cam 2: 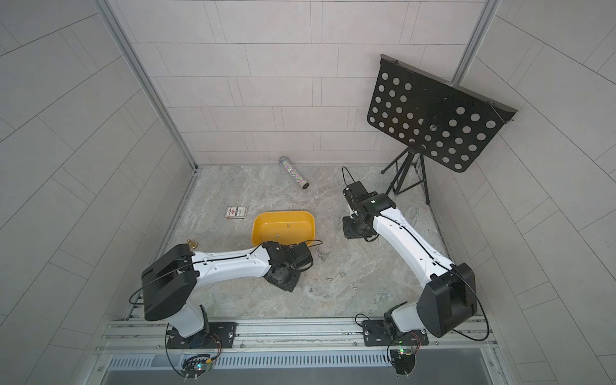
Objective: Put the screws on the desktop into the storage box
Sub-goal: Pick up the screw from the center of the board, then place the screw in the storage box.
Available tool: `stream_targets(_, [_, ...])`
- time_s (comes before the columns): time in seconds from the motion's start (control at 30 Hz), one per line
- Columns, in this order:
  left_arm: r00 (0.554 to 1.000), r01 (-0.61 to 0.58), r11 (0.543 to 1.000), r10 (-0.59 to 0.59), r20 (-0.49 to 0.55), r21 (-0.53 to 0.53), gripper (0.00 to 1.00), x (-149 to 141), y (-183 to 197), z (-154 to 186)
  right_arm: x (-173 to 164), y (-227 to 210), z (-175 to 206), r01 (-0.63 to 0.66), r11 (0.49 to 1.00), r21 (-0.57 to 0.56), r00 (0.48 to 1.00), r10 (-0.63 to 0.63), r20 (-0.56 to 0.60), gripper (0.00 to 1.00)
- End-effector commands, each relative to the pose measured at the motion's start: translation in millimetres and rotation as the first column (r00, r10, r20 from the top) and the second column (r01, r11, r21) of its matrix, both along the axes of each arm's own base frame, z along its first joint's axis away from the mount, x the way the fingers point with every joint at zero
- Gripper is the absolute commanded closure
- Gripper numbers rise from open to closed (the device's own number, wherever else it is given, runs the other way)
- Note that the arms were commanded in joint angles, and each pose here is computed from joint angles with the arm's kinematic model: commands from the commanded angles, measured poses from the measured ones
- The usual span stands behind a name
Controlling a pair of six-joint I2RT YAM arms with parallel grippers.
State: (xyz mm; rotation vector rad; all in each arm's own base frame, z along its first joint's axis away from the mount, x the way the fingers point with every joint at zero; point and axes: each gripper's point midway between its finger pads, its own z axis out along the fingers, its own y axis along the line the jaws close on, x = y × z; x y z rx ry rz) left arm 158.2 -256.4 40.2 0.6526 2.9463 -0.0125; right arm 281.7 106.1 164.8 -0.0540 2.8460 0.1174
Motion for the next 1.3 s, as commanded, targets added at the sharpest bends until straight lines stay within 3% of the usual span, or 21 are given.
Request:
stream_targets(0.0, [0.998, 0.009, 1.0, -0.009, 0.057, -0.003, 0.85, 6.8, 2.1, 29.1, -5.6, -3.0, 1.8, -0.003, 1.0, -0.007, 1.0, 0.003, -0.011, 0.61])
stream_targets(0.33, [0.982, 0.0, 1.0, -0.005, 0.189, 0.031, 0.86, 34.5, 12.0, 88.5, -5.6, -2.4, 4.0, -0.004, 1.0, -0.003, 1.0, 0.004, -0.007, 0.61])
stream_targets(0.6, [0.975, -0.052, 0.998, 0.046, 0.219, 0.022, 0.86, 76.8, 24.4, 104.9, -5.7, -0.8, 1.6, -0.007, 1.0, 0.003, 1.0, 0.007, -0.017, 0.61])
stream_targets(0.93, [0.975, -0.143, 0.989, 0.135, 0.175, 0.035, 0.88, 143.3, 52.6, 85.6, -2.6, 2.5, -2.3, -0.013, 1.0, 0.007, 0.999, 0.014, -0.03, 0.61])
stream_targets(1.27, [0.98, -0.178, 0.982, 0.172, 0.102, 0.062, 0.88, 178.8, 58.0, 42.5, 0.9, 6.6, -9.9, -0.023, 1.0, 0.007, 0.998, 0.024, -0.05, 0.61])
